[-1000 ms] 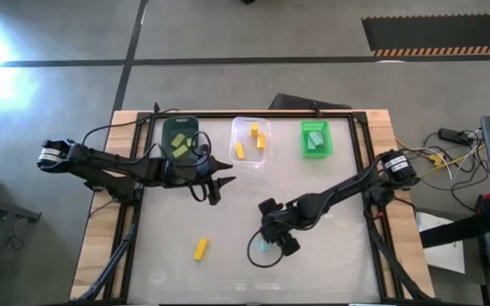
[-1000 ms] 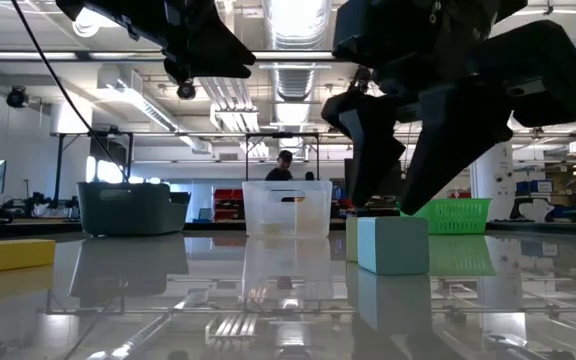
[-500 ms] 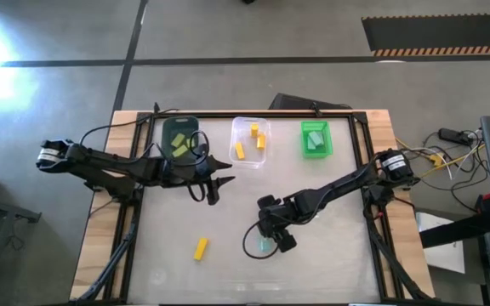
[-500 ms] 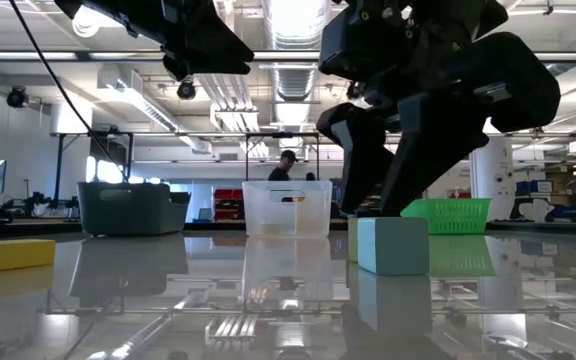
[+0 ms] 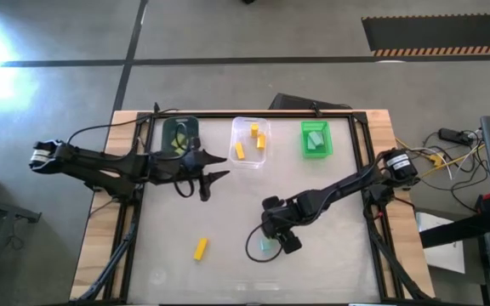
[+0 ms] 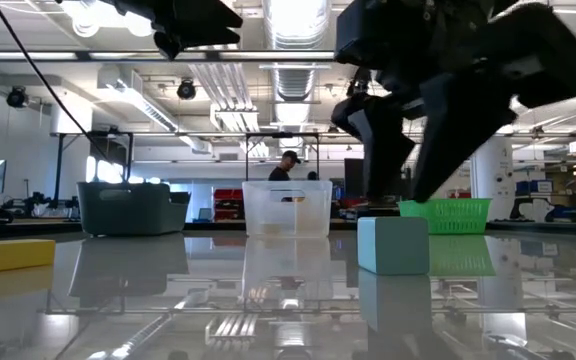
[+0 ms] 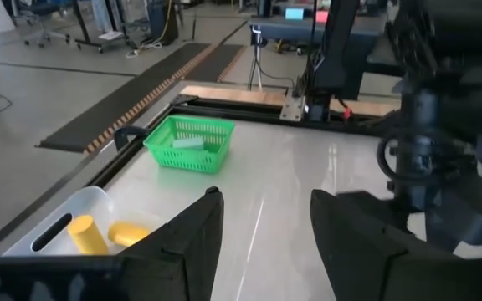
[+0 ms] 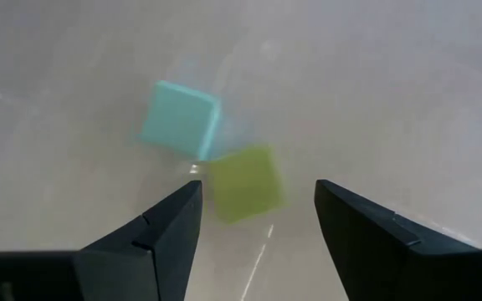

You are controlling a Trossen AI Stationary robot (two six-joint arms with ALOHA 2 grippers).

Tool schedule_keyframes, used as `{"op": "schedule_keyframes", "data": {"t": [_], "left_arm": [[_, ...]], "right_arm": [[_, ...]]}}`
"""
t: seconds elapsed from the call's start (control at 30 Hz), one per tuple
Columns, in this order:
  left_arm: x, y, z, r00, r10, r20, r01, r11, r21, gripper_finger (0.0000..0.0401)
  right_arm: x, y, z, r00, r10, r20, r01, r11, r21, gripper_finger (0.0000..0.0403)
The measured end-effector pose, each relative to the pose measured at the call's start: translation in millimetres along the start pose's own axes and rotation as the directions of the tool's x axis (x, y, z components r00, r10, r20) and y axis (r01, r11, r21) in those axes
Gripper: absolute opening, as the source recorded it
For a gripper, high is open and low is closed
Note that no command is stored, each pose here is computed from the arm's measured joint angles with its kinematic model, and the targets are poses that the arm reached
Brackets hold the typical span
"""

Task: Sort & place blocks by color
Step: Put the green block into the blue bin

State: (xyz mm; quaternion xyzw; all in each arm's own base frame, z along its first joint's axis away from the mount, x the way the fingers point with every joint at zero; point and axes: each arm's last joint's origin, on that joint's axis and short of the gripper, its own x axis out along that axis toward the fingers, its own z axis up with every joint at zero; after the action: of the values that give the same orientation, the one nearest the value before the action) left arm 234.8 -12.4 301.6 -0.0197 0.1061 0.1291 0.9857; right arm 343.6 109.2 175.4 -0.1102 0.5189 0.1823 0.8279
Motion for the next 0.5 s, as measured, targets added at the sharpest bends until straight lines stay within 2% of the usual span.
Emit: {"op": "schedule_keyframes", "data": {"t": [0.2, 0.5], "left_arm": [[-6.4, 1.8, 5.6, 0.999, -0.003, 0.035, 0.003, 1.000, -0.014, 0.0164], [-7.8, 2.3, 7.5, 0.999, -0.003, 0.050, 0.005, 1.000, -0.025, 0.0164]], "right_arm": [[7.3, 3.5, -7.0, 0.999, 0.008, -0.042, -0.009, 1.000, -0.019, 0.0224], [29.0, 2.1, -5.3, 1.000, 0.003, 0.006, -0.002, 0.999, -0.053, 0.0217]]}}
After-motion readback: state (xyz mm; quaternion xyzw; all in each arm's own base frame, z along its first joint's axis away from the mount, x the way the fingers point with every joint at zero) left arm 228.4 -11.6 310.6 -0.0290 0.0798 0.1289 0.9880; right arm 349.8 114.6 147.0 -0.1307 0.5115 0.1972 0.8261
